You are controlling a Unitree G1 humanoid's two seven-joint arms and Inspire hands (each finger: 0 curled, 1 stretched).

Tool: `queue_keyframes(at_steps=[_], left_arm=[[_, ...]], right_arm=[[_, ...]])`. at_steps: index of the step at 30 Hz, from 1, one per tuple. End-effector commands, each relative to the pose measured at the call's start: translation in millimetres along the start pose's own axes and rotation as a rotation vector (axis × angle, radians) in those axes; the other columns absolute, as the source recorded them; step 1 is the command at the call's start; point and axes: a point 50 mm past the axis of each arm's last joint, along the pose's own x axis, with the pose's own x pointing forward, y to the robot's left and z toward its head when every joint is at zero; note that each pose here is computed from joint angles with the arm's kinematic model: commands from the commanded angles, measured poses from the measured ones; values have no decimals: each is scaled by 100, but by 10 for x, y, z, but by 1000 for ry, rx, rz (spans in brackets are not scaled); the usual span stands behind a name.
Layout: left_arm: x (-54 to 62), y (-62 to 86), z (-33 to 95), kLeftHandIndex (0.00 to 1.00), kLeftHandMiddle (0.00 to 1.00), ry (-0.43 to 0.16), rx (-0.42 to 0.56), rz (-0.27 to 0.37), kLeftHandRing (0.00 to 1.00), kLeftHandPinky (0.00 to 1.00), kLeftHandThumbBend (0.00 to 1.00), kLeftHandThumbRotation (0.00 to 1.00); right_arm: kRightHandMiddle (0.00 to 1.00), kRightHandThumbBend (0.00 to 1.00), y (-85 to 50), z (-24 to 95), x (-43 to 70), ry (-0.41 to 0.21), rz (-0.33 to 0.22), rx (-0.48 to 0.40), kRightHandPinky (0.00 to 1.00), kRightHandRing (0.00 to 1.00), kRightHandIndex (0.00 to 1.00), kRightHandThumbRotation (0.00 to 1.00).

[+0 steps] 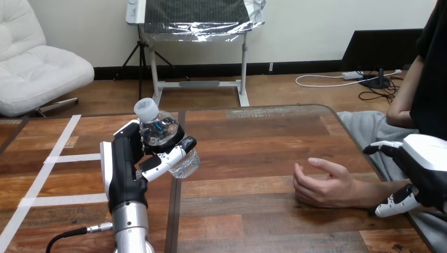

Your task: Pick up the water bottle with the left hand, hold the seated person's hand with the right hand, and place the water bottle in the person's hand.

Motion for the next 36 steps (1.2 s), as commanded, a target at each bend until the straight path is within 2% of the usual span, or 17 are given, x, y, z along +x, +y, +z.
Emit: queue_keyframes(at_steps=[1, 36], left_arm=[[141, -41, 285, 47, 45, -152, -29, -11, 42, 41, 68, 0], [129, -21, 290, 47, 45, -150, -51, -5, 42, 39, 69, 0]], right_arm=[[88, 81, -254, 84, 105, -30, -69, -60, 82, 88, 84, 0], [83, 80, -162, 20, 446, -5, 67, -204, 76, 82, 80, 0]])
